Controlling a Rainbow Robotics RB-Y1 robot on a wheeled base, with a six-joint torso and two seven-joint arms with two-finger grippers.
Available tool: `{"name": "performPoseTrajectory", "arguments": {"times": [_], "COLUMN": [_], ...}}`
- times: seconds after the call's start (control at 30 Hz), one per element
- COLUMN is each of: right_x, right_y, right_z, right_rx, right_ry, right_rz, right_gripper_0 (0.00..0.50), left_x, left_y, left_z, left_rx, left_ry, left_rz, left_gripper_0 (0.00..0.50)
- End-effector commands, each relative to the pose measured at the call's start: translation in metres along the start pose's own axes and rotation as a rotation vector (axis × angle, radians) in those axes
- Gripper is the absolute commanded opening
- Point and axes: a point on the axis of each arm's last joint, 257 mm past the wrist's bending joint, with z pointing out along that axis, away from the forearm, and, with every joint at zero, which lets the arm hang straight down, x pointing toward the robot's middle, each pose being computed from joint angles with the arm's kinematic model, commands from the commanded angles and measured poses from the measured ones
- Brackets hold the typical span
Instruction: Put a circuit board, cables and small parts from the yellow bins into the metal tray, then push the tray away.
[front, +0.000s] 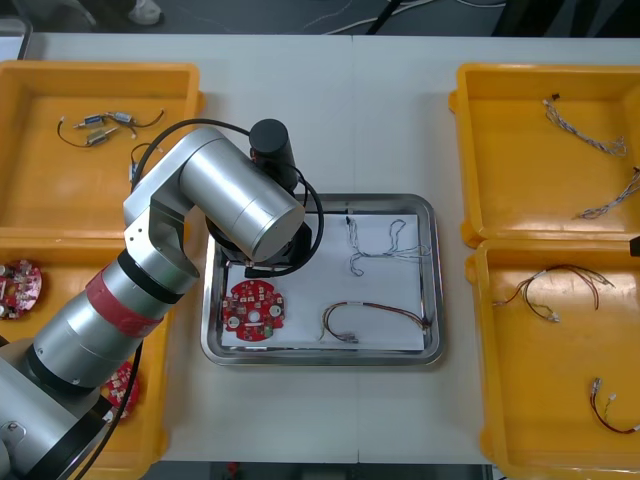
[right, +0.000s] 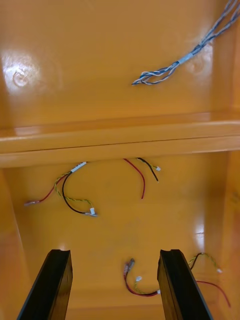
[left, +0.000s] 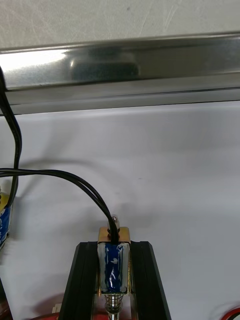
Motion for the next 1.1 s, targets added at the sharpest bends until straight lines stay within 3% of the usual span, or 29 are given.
{"name": "performPoseTrajectory", "arguments": {"times": [0.03, 0.17, 0.2, 0.23, 0.3, 0.33, 0.4, 0.83, 1.1], "right_x": [0.002, 0.003, 0.003, 0.003, 0.004, 0.004, 0.004, 0.005, 0.005], "right_y": [-0.003, -0.001, 0.0, 0.001, 0.001, 0.002, 0.003, 0.005, 0.005], "right_z": [-0.002, -0.001, -0.001, -0.001, -0.001, -0.001, -0.001, -0.002, -0.002], "right_rx": [-0.001, -0.008, -0.011, -0.013, -0.015, -0.018, -0.02, -0.029, -0.029], "right_ry": [-0.002, 0.002, 0.002, 0.003, 0.005, 0.005, 0.005, 0.008, 0.008], "right_rz": [-0.047, -0.053, -0.055, -0.056, -0.056, -0.057, -0.06, -0.064, -0.064], "right_gripper_0": [0.5, 0.5, 0.5, 0.5, 0.5, 0.5, 0.5, 0.5, 0.5], "left_x": [-0.011, -0.011, -0.012, -0.011, -0.011, -0.011, -0.01, -0.012, -0.014], "left_y": [0.01, 0.01, 0.01, 0.011, 0.01, 0.01, 0.011, 0.011, 0.015], "left_z": [-0.007, -0.006, -0.006, -0.006, -0.006, -0.006, -0.005, -0.007, -0.034], "left_rx": [0.002, 0.002, 0.0, 0.001, 0.003, 0.002, 0.0, 0.004, 0.031], "left_ry": [-0.044, -0.046, -0.048, -0.046, -0.047, -0.049, -0.045, -0.049, -0.023], "left_rz": [0.044, 0.045, 0.043, 0.044, 0.044, 0.044, 0.043, 0.04, 0.037], "left_gripper_0": [0.0, 0.0, 0.029, 0.135, 0.261, 0.389, 0.5, 0.5, 0.5]}}
